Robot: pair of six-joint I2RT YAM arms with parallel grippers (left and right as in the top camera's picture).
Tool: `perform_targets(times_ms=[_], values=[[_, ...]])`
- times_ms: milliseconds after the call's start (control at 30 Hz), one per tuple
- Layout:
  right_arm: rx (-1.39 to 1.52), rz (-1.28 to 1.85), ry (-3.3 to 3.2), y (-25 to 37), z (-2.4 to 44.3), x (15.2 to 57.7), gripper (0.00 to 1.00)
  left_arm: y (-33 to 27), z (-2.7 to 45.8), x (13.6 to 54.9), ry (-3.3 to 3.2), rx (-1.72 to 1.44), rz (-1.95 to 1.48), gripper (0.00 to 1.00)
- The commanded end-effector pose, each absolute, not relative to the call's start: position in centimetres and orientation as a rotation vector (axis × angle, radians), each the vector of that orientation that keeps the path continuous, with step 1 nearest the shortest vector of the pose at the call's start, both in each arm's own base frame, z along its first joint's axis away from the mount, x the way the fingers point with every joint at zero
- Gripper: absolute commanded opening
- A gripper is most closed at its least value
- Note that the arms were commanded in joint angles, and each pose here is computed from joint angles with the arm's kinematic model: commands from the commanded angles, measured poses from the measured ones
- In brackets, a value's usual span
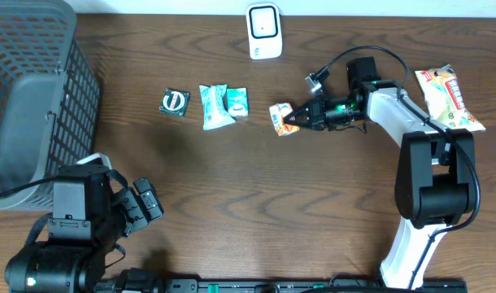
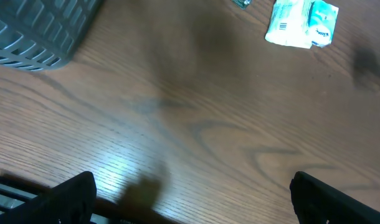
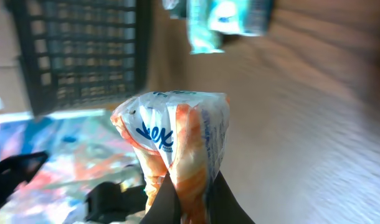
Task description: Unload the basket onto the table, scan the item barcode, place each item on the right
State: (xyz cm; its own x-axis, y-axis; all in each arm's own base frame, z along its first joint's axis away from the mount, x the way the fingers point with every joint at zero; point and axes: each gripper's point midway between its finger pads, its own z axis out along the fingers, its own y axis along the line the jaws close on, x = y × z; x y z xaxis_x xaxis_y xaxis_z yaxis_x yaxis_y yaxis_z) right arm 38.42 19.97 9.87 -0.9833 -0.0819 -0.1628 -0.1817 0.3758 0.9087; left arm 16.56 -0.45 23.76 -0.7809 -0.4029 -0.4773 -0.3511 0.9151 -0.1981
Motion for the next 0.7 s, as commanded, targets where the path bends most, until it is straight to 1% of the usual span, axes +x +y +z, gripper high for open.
perform_targets(times_ms=[0, 267, 667], values=[[-0.313, 1.870, 2.378, 20.7, 12.6, 37.7, 0.01, -0.4, 23.8, 16.5, 2.548, -0.547, -0.128, 0.98], [-0.413, 2.038, 2.165, 21.1, 15.5, 37.2, 0.01, -0.4, 23.8, 16.5, 2.548, -0.547, -0.128, 0.98], [-0.424, 2.078, 2.122, 21.2, 16.2, 37.1, 0.01, -0.4, 23.8, 16.5, 2.548, -0.547, -0.128, 0.98]])
